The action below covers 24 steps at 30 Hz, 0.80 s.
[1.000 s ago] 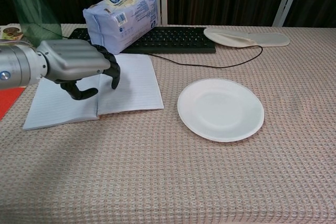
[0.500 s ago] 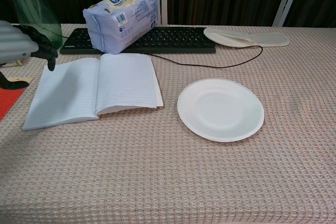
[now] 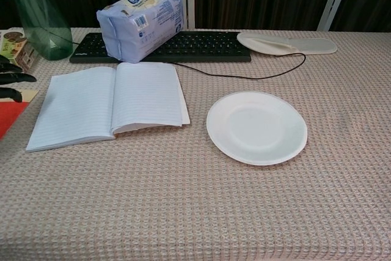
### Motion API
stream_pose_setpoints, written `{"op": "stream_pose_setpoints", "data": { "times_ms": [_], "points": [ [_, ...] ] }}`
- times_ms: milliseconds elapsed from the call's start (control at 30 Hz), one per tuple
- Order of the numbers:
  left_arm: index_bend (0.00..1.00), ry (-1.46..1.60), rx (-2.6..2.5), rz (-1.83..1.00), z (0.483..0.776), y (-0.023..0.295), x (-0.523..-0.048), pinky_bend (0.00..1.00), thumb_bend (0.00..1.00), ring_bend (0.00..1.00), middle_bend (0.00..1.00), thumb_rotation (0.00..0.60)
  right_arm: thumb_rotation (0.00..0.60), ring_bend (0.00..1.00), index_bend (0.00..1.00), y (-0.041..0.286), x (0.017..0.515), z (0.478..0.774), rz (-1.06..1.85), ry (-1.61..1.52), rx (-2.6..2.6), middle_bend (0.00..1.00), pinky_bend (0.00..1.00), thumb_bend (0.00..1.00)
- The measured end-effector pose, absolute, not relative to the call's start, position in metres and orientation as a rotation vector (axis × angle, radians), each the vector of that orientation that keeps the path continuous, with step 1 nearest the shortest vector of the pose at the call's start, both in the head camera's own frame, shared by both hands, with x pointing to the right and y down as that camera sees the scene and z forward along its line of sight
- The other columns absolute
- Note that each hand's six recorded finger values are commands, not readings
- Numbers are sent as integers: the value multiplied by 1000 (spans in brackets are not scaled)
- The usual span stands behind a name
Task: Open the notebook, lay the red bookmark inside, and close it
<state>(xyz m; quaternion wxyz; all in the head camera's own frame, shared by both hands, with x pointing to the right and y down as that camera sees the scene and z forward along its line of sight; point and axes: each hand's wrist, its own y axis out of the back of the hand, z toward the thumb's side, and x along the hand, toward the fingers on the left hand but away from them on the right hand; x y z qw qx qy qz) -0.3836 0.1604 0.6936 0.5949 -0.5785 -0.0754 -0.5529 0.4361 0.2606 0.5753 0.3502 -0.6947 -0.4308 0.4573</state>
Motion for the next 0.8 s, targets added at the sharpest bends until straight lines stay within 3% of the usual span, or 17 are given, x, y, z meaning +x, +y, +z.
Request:
{"op": "stream_pose_setpoints", "data": {
  "times_ms": [800],
  "points": [
    [204, -239, -1406, -1340, 706, 157, -371, 78, 144, 11, 0, 600, 600, 101, 287, 261, 436, 577, 1188, -1123, -1800, 206, 188, 207]
  ]
}}
